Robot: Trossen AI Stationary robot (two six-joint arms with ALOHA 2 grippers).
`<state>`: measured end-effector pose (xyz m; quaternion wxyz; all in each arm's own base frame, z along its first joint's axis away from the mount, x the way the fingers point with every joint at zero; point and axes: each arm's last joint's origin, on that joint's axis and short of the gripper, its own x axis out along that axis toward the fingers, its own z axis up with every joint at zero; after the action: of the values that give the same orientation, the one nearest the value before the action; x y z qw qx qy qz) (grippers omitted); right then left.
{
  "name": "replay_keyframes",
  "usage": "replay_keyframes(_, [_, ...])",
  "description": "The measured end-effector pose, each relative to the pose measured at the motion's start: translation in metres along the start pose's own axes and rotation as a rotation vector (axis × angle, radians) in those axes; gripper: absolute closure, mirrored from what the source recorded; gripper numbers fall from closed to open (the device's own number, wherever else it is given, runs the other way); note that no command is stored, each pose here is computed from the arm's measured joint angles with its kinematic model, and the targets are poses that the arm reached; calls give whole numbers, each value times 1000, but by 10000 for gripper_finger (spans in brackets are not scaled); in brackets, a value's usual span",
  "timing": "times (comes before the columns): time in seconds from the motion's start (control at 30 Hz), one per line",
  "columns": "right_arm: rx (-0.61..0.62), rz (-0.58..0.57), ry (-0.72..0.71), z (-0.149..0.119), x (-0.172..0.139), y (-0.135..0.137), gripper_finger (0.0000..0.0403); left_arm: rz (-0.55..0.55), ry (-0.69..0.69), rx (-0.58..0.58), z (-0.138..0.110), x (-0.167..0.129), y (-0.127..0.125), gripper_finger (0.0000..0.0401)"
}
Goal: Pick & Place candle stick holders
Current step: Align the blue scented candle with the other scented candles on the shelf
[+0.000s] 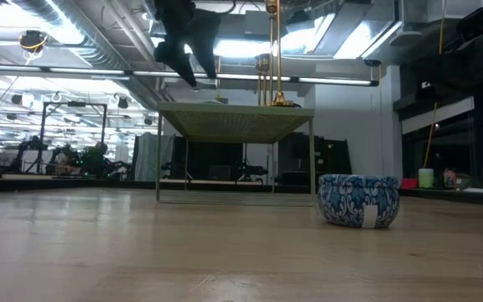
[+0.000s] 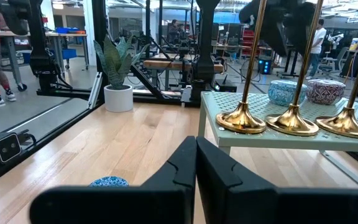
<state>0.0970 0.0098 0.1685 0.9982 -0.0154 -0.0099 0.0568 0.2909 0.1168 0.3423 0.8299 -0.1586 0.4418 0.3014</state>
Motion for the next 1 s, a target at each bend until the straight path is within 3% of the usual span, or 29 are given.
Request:
replay_keyframes(0.2, [0, 1, 0, 0, 0, 0, 389, -15, -16, -2, -3, -9, -4, 50])
replay_keyframes(0.6, [0, 0, 0, 0, 0, 0, 389, -13, 92, 35, -21, -7, -19, 50])
replay_keyframes(1.0, [0, 0, 0, 0, 0, 0, 389, -84, 116, 119, -45, -13, -62, 50])
